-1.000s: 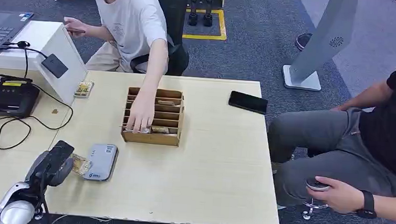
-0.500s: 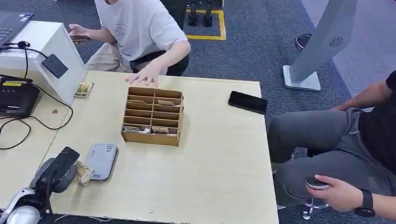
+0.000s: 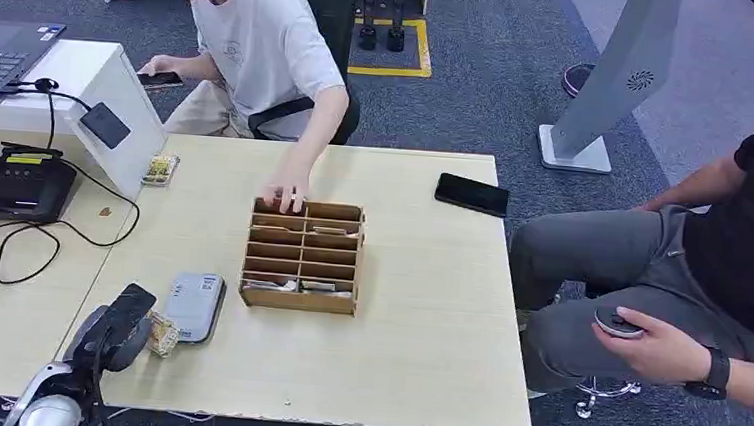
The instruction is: Pass the card to the sensor for recognition and then transmit it.
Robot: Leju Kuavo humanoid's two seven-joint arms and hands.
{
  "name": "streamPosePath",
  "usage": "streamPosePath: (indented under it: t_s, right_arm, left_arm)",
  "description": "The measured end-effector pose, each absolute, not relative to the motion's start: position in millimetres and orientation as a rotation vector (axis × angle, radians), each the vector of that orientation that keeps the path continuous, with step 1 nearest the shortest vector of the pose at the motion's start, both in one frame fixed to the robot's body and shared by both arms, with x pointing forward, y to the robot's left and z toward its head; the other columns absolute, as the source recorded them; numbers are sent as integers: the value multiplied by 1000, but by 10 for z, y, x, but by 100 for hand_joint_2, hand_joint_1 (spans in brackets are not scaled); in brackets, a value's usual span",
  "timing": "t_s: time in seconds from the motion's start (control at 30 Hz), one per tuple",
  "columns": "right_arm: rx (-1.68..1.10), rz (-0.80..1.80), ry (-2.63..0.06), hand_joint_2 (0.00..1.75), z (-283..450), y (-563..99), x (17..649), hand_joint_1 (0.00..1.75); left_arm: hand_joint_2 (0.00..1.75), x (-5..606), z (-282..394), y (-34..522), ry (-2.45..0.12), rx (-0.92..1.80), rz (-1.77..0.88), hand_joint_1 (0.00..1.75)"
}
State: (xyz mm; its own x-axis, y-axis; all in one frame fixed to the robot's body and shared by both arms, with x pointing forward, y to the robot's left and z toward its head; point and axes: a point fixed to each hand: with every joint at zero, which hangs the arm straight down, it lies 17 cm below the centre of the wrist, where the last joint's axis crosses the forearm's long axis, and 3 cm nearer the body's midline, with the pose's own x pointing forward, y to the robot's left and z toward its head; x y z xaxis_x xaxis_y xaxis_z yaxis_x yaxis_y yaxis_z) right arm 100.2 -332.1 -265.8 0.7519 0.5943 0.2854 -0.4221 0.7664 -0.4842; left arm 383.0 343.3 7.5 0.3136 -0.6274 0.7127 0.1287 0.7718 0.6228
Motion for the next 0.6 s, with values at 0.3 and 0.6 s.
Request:
streamPosePath:
  t_s: [0.3, 0.6]
  right_arm:
    - [-410, 572, -445, 175, -2657, -3324, 1002, 0]
    - [-410, 572, -445, 175, -2657, -3326, 1002, 0]
  left_arm:
    - [175, 3829, 69, 3418, -1153, 503, -524, 175]
    - [175, 3829, 69, 3418, -1153, 503, -524, 175]
